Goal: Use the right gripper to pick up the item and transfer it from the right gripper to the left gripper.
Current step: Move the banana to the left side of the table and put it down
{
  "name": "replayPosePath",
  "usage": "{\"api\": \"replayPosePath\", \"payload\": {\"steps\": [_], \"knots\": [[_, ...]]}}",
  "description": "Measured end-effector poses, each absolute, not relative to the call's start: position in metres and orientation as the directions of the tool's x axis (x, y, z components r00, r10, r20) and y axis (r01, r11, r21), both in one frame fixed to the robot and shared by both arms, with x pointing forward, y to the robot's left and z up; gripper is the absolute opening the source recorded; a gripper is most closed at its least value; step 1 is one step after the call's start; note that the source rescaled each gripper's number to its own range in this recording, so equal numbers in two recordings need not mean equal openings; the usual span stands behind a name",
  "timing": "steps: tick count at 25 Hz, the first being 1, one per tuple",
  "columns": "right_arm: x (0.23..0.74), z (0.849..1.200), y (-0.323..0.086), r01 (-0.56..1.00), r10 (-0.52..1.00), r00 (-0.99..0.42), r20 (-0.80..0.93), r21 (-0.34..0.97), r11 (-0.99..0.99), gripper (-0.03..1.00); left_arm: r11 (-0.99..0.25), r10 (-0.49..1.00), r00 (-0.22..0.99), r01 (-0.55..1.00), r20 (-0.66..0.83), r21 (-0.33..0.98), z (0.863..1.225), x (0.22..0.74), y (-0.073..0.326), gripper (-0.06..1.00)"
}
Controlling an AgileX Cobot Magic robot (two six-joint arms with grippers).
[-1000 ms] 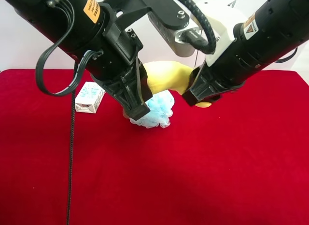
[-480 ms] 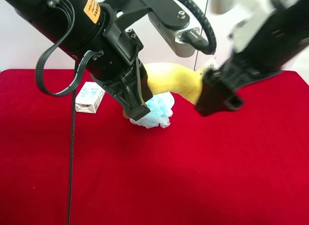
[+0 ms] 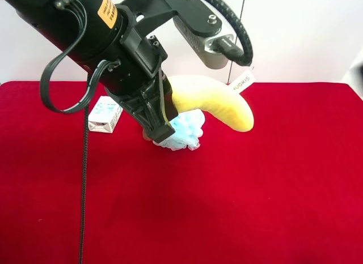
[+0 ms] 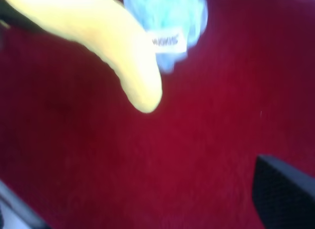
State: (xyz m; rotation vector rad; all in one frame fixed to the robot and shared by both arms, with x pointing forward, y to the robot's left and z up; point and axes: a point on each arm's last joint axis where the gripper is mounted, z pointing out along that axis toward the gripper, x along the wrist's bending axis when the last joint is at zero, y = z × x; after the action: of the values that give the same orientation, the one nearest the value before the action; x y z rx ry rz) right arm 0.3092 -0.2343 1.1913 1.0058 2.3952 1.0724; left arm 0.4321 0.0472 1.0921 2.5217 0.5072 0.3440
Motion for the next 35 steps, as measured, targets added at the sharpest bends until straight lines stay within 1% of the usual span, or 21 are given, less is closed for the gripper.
{"api": "replayPosePath", "payload": {"steps": [3,6,8,11,13,16,26,30,32,35], "knots": [[0.281,1.168,-0.257,0.454,0.720,-0.694,-0.012,0.768,0.451,1.00,-0.784,0.421,0.897,0.283,0.137,0.553,1.092,0.432,0.047,0.01],[0.262,1.123,-0.272,0.509,0.741,-0.671,0.025,0.742,0.436,1.00,-0.784,0.422,0.896,0.284,0.137,0.552,1.092,0.432,0.047,0.01],[0.250,1.096,-0.282,0.529,0.761,-0.647,0.053,0.750,0.397,1.00,-0.782,0.424,0.895,0.288,0.135,0.553,1.092,0.432,0.047,0.01],[0.240,1.065,-0.292,0.498,0.772,-0.632,0.068,0.799,0.338,1.00,-0.782,0.425,0.895,0.288,0.134,0.553,1.092,0.432,0.047,0.01],[0.235,1.052,-0.296,0.468,0.772,-0.632,0.070,0.828,0.308,1.00,-0.782,0.425,0.895,0.289,0.134,0.553,1.092,0.432,0.047,0.01],[0.232,1.048,-0.299,0.407,0.772,-0.632,0.065,0.876,0.260,1.00,-0.781,0.426,0.895,0.290,0.133,0.553,1.092,0.432,0.047,0.01],[0.234,1.046,-0.299,0.401,0.778,-0.626,0.053,0.877,0.263,1.00,-0.781,0.426,0.895,0.289,0.134,0.554,1.092,0.432,0.047,0.01],[0.234,1.046,-0.299,0.401,0.778,-0.625,0.053,0.877,0.263,1.00,-0.769,0.429,0.893,0.281,0.139,0.574,1.093,0.433,0.046,0.01],[0.234,1.046,-0.299,0.408,0.794,-0.606,0.053,0.877,0.253,1.00,-0.766,0.430,0.892,0.278,0.140,0.579,1.094,0.434,0.045,0.01],[0.234,1.046,-0.298,0.435,0.861,-0.506,0.053,0.877,0.202,1.00,-0.764,0.433,0.891,0.281,0.138,0.580,1.094,0.434,0.045,0.01]]}}
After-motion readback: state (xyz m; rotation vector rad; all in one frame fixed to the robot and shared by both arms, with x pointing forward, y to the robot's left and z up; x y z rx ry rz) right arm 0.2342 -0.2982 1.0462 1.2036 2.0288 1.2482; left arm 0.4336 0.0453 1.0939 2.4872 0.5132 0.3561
